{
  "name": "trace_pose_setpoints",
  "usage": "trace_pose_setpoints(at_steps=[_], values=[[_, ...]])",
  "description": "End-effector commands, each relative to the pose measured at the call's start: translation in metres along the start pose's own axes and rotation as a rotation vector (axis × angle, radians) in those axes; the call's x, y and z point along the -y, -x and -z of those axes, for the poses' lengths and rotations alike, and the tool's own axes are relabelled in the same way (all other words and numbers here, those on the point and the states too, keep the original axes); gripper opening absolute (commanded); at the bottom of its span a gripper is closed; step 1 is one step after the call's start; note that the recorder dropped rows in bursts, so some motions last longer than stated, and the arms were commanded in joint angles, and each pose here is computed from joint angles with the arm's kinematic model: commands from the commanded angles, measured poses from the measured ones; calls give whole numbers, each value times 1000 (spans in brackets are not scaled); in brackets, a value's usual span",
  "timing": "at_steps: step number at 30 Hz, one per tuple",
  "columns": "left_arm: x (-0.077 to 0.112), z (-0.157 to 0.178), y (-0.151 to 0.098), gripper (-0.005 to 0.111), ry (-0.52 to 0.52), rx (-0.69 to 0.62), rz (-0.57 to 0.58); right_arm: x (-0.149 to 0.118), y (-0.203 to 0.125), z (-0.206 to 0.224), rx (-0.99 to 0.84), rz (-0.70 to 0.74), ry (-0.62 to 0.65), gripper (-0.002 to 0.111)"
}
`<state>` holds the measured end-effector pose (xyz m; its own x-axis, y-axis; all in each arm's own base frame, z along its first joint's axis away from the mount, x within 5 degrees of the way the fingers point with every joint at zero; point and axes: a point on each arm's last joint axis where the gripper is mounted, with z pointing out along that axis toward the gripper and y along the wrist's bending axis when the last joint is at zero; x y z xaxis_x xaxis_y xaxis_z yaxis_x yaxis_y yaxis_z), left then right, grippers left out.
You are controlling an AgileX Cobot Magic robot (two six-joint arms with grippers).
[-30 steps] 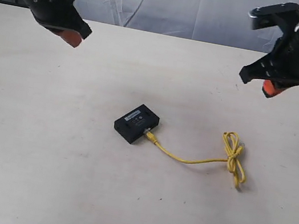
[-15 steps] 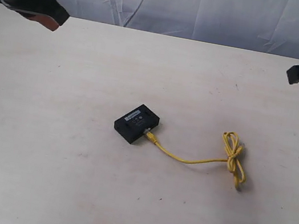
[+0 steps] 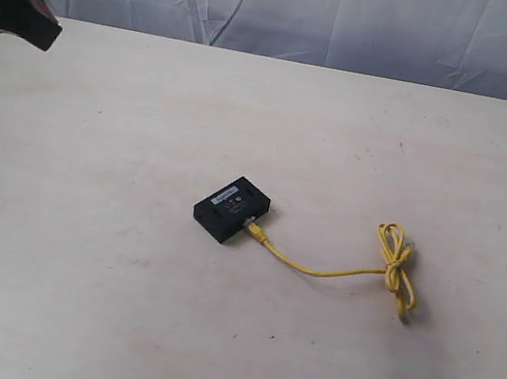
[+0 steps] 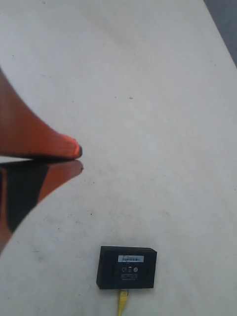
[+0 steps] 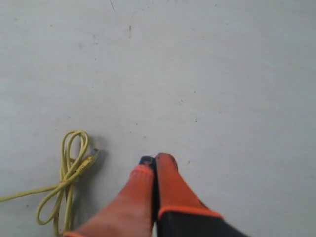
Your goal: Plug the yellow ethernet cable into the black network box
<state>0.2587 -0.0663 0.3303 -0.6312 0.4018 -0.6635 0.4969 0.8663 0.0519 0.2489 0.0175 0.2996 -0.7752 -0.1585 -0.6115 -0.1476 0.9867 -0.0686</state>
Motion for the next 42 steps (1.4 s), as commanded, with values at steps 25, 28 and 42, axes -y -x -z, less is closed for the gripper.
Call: trace_pose_setpoints(at_steps=[25, 28, 42], values=[[37, 105, -70, 0, 153, 436, -27, -6, -70, 102, 575, -80, -35, -1], [40, 109, -79, 0, 155, 453, -28, -7, -77, 106, 628, -80, -38, -1], [59, 124, -128, 0, 156, 576, -14, -11, -109, 113, 786, -85, -44, -1]])
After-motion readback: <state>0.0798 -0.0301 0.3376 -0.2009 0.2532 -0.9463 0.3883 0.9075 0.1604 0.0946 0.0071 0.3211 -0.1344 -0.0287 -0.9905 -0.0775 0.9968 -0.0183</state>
